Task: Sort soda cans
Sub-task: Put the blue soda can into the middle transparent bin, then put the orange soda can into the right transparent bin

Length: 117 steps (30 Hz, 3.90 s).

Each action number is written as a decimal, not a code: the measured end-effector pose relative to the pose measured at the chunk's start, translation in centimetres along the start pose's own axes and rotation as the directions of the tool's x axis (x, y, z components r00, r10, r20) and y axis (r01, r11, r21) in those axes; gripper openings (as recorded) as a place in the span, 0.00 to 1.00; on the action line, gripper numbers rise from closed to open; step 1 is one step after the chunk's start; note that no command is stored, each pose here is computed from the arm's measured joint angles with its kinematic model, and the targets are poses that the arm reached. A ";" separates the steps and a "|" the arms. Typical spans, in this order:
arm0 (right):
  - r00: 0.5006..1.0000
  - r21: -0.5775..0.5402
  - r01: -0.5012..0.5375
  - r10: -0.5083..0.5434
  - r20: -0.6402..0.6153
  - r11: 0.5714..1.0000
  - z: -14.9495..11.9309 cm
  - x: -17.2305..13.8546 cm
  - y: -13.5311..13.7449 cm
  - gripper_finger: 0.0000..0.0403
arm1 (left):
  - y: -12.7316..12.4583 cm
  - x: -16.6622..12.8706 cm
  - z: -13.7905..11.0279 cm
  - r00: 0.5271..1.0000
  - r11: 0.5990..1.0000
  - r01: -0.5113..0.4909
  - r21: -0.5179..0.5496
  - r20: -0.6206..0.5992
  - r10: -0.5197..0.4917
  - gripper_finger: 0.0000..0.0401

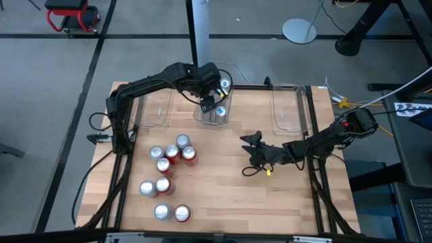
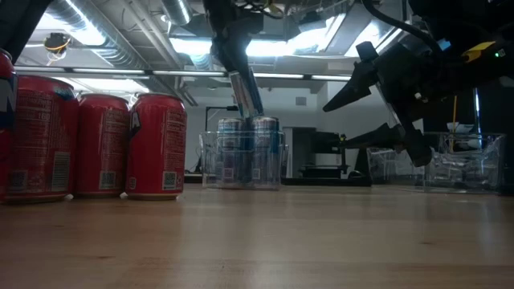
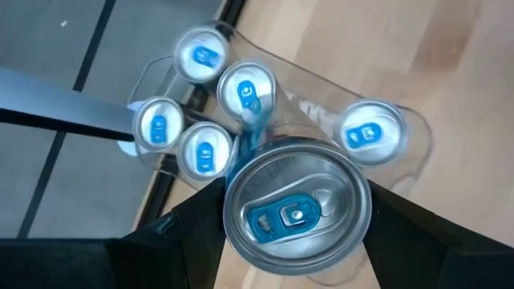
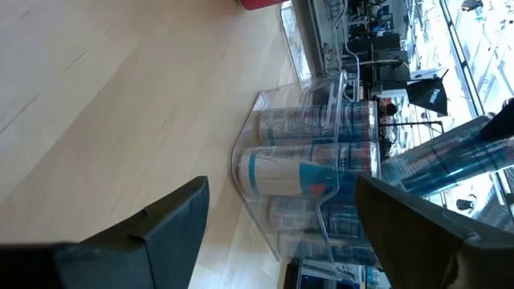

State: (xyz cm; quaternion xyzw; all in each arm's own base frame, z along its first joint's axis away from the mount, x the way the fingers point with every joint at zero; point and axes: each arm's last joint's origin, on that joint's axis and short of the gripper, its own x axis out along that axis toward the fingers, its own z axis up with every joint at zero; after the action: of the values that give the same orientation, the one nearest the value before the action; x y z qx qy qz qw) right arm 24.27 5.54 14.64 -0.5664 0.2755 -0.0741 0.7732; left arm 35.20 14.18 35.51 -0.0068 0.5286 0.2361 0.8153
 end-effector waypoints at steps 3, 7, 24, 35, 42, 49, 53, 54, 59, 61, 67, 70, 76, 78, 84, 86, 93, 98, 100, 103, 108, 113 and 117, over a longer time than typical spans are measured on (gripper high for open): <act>1.000 0.000 0.000 0.000 -0.001 1.000 0.0 0.0 0.0 0.77 | 0.4 0.9 0.2 1.000 1.000 -0.007 -0.012 -0.011 0.007 0.58; 1.000 0.004 -0.005 0.005 -0.004 1.000 0.0 0.0 0.1 0.77 | 0.4 2.0 0.1 0.999 1.000 0.019 -0.013 -0.048 -0.020 0.58; 1.000 -0.011 0.009 -0.009 -0.007 1.000 0.2 0.9 1.0 0.77 | 0.2 1.5 -0.5 0.993 0.997 0.078 0.000 -0.093 -0.078 0.58; 1.000 -0.008 0.007 -0.007 0.005 1.000 0.3 0.9 1.0 0.77 | 0.8 3.8 -0.3 0.985 0.993 0.114 -0.028 -0.125 -0.117 0.58; 1.000 -0.009 0.007 -0.007 0.005 1.000 0.3 0.9 1.0 0.77 | 0.7 6.5 -0.5 0.969 0.993 0.121 -0.006 -0.216 -0.119 0.58; 1.000 -0.013 0.005 -0.005 0.004 1.000 0.2 0.9 1.0 0.77 | 0.7 7.8 -0.3 0.967 0.992 0.129 0.003 -0.224 -0.125 0.58; 1.000 -0.015 0.003 -0.003 0.002 1.000 0.2 0.9 1.1 0.77 | 0.7 8.5 -0.1 0.969 0.991 0.136 0.010 -0.211 -0.131 0.58; 1.000 -0.015 0.003 -0.003 0.002 1.000 0.2 0.9 1.1 0.77 | 0.6 8.9 0.0 0.969 0.990 0.139 0.014 -0.207 -0.133 0.58; 1.000 -0.020 -0.003 0.003 -0.001 1.000 0.2 0.9 1.1 0.77 | 0.5 9.7 0.2 0.971 0.988 0.151 0.025 -0.194 -0.144 0.60; 1.000 -0.020 -0.004 0.004 -0.002 1.000 0.2 0.9 1.1 0.77 | 0.5 9.9 0.3 0.971 0.987 0.154 0.045 -0.193 -0.142 0.63; 1.000 -0.021 -0.009 0.009 -0.005 1.000 0.2 0.9 1.2 0.77 | 0.5 10.6 0.7 0.980 0.989 0.130 0.065 -0.161 -0.118 0.68; 1.000 -0.017 -0.011 0.011 -0.006 1.000 0.1 0.9 1.2 0.77 | 0.5 11.0 0.6 0.978 0.990 0.129 0.050 -0.174 -0.118 0.67; 1.000 -0.016 -0.011 0.011 -0.006 1.000 0.1 0.9 1.2 0.77 | 0.8 10.5 0.4 0.981 0.994 0.069 0.080 -0.185 -0.053 0.68; 1.000 -0.016 -0.010 0.010 -0.006 1.000 0.1 0.9 1.2 0.77 | 1.0 9.5 0.4 0.984 0.996 0.048 0.076 -0.173 -0.034 0.68; 1.000 -0.015 -0.010 0.009 -0.005 1.000 0.2 0.9 1.2 0.77 | 1.2 4.1 -0.3 0.989 0.997 0.042 0.064 -0.143 -0.032 0.68; 1.000 -0.015 -0.010 0.009 -0.005 1.000 0.2 0.9 1.2 0.77 | 0.9 2.0 -0.6 0.993 0.998 0.042 0.048 -0.111 -0.036 0.68; 1.000 -0.015 -0.011 0.011 -0.003 1.000 0.2 0.9 1.2 0.77 | -1.1 -6.4 -3.0 0.994 0.994 0.099 0.050 0.043 -0.101 0.68; 0.999 -0.017 -0.034 0.034 0.031 0.999 0.3 0.9 1.3 0.77 | -3.0 -10.3 -7.2 0.982 0.987 0.159 0.035 0.097 -0.161 0.68; 0.998 -0.021 -0.041 0.042 0.037 0.999 0.3 0.9 1.3 0.77 | -3.9 -11.4 -9.4 0.974 0.983 0.178 0.034 0.134 -0.181 0.68; 0.999 -0.017 -0.036 0.037 0.040 0.999 0.3 0.9 1.3 0.77 | -5.1 -12.4 -12.5 0.956 0.981 0.188 0.044 0.223 -0.193 0.68; 0.995 0.017 0.003 -0.004 0.096 1.000 0.8 0.9 0.6 0.77 | -6.2 -12.4 -17.4 0.902 0.981 0.188 0.048 0.388 -0.191 0.68; 0.970 0.057 -0.012 -0.002 0.243 0.998 2.8 1.3 -1.2 0.83 | -7.6 -10.5 -20.6 0.809 0.962 0.245 0.120 0.521 -0.272 0.68; 0.956 0.071 0.032 -0.051 0.289 0.997 5.1 1.9 -3.7 0.96 | -8.8 -8.2 -22.6 0.766 0.950 0.250 0.188 0.562 -0.313 0.68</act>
State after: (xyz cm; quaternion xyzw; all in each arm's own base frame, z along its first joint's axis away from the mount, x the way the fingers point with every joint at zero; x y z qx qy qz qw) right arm 29.21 7.67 18.47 -0.5510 0.1443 -0.0153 0.8218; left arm 16.57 -2.67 30.57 0.0284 0.2563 0.0743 0.9633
